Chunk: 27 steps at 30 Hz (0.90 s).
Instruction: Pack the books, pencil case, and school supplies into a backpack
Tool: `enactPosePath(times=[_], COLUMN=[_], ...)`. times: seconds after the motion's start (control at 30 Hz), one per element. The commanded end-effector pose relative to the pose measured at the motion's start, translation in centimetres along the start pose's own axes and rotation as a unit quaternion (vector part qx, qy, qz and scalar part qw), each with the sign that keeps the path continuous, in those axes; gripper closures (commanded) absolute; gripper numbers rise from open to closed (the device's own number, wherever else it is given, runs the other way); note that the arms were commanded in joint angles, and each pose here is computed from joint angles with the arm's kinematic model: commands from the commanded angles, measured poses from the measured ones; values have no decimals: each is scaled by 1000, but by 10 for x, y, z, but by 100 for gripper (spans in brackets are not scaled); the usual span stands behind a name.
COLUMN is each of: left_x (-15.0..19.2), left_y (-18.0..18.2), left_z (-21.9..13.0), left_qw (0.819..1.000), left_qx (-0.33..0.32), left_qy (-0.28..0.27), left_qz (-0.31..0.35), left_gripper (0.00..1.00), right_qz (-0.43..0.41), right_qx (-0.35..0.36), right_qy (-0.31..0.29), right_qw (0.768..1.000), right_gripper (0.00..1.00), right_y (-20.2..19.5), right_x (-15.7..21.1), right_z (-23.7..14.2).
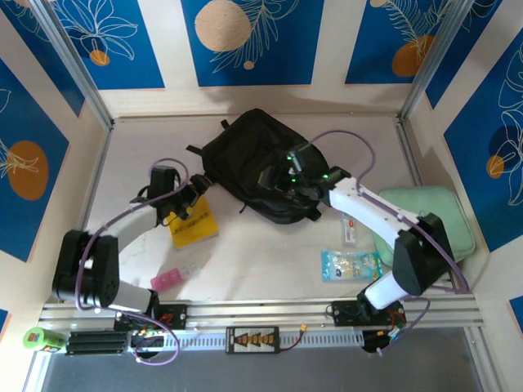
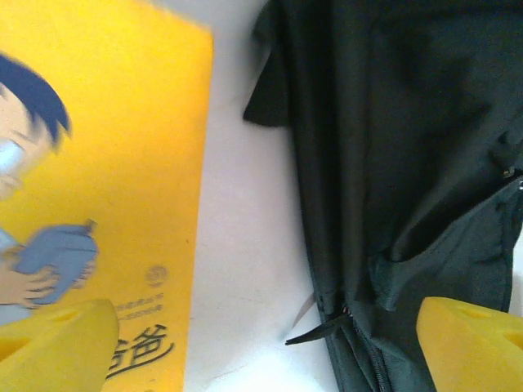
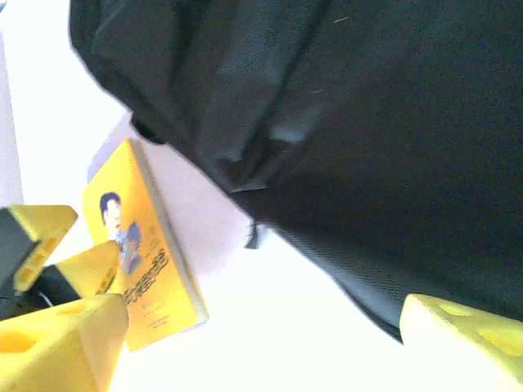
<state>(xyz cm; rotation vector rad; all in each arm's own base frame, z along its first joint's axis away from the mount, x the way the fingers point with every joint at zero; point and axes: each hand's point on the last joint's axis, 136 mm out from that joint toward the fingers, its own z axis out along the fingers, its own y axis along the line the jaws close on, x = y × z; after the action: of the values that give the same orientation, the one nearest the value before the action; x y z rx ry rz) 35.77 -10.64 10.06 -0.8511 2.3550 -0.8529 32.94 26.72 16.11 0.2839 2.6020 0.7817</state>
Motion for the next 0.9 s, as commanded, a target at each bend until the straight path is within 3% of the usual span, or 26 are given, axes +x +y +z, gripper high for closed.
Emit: enactPosePath(times=[0.0,0.17,0.33,0.57,0.77,0.87], left_x=[-20,-33,-21,-11,-7,-5], left_y=[25,73,104,116,118,115], left_z=[-27,-46,-41,-36,-34,-32], left_qw=[998,996,995,993,992,993], left_qx=[-45,-79,-94,-112,-113,-103], left_qy=[-22,-35,-3,31,48,53], left_qz=[28,1,-24,-12,5,7], left_gripper=[4,6,13,24,31,36], right_qz=[-60,-129,-182,-209,-217,-218], right_qx=[-4,5,25,32,34,45], right_qy=[53,107,135,172,196,196], right_qw=[997,986,974,962,956,955], right_gripper=[15,24,36,52,58,69], right_y=[28,67,88,96,98,93], right_x=[25,56,78,97,111,110], right_z=[24,70,112,153,171,176])
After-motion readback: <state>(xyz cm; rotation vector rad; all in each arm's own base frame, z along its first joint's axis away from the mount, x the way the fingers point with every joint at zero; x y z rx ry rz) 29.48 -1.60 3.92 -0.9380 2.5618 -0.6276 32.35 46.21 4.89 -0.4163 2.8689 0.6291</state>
